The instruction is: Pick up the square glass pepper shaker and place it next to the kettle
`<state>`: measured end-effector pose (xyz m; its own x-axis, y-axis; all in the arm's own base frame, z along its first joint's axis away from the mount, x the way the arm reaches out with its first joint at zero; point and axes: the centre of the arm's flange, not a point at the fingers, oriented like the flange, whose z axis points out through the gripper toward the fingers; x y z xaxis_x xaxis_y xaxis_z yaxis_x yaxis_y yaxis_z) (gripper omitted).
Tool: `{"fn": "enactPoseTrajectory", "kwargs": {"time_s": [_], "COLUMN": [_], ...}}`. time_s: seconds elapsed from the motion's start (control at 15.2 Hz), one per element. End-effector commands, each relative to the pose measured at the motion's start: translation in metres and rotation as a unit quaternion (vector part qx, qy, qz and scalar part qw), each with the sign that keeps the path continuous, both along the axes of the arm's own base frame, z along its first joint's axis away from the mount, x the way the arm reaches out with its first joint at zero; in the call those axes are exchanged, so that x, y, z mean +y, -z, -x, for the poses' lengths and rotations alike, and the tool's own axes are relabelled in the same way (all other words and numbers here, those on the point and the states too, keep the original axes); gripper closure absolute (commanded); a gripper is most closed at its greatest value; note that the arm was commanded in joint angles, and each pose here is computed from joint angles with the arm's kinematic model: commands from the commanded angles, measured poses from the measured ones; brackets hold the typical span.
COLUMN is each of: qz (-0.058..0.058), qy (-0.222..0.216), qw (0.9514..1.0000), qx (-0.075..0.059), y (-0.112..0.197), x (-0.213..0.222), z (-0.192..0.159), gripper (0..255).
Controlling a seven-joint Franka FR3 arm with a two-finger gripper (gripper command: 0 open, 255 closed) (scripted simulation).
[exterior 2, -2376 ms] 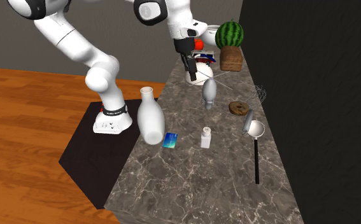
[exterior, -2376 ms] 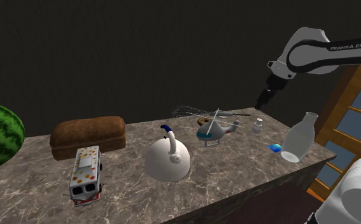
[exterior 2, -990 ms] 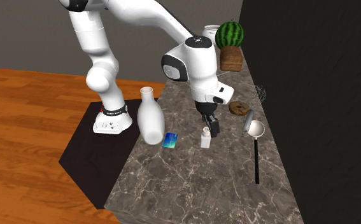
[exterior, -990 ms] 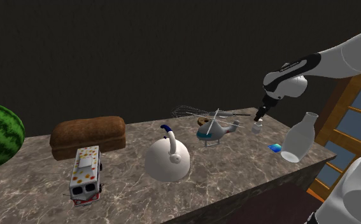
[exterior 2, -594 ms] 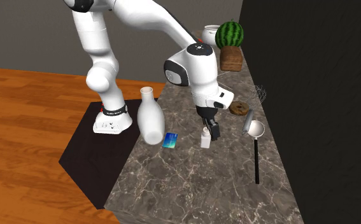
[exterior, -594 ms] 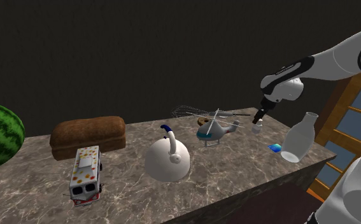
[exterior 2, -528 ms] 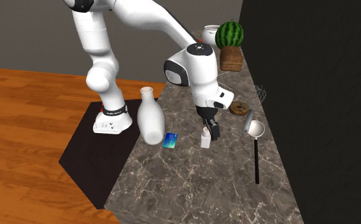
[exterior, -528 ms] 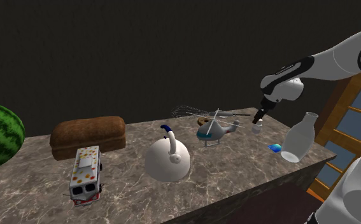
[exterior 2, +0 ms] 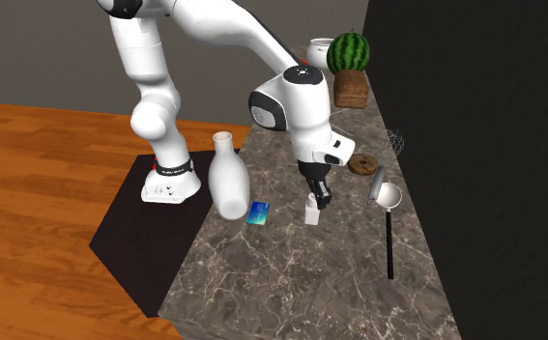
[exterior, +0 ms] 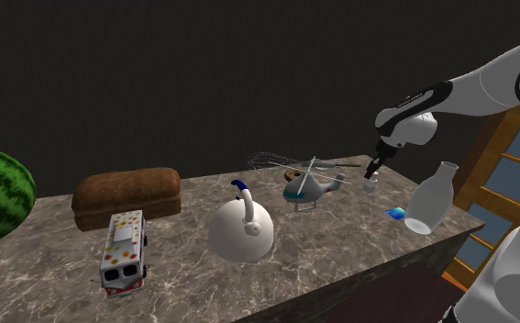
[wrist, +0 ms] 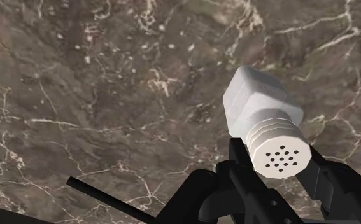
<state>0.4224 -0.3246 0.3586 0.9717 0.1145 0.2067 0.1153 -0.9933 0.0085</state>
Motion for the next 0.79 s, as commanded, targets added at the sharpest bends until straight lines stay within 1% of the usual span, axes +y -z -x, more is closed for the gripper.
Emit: {"fn": "enactPoseTrajectory", "kwargs": {"time_s": [0.0,0.26,0.73], "qz": [0.000,0.000,0.000], "qy": [0.000,0.000,0.000], "qw": [1.0000,1.0000,1.0000], "qx": [0.000,0.000,0.000], "y": [0.000,0.000,-0.037], "x": [0.000,0.000,0.000], "z": [0.000,0.000,0.000], "gripper": [255,255,255]}}
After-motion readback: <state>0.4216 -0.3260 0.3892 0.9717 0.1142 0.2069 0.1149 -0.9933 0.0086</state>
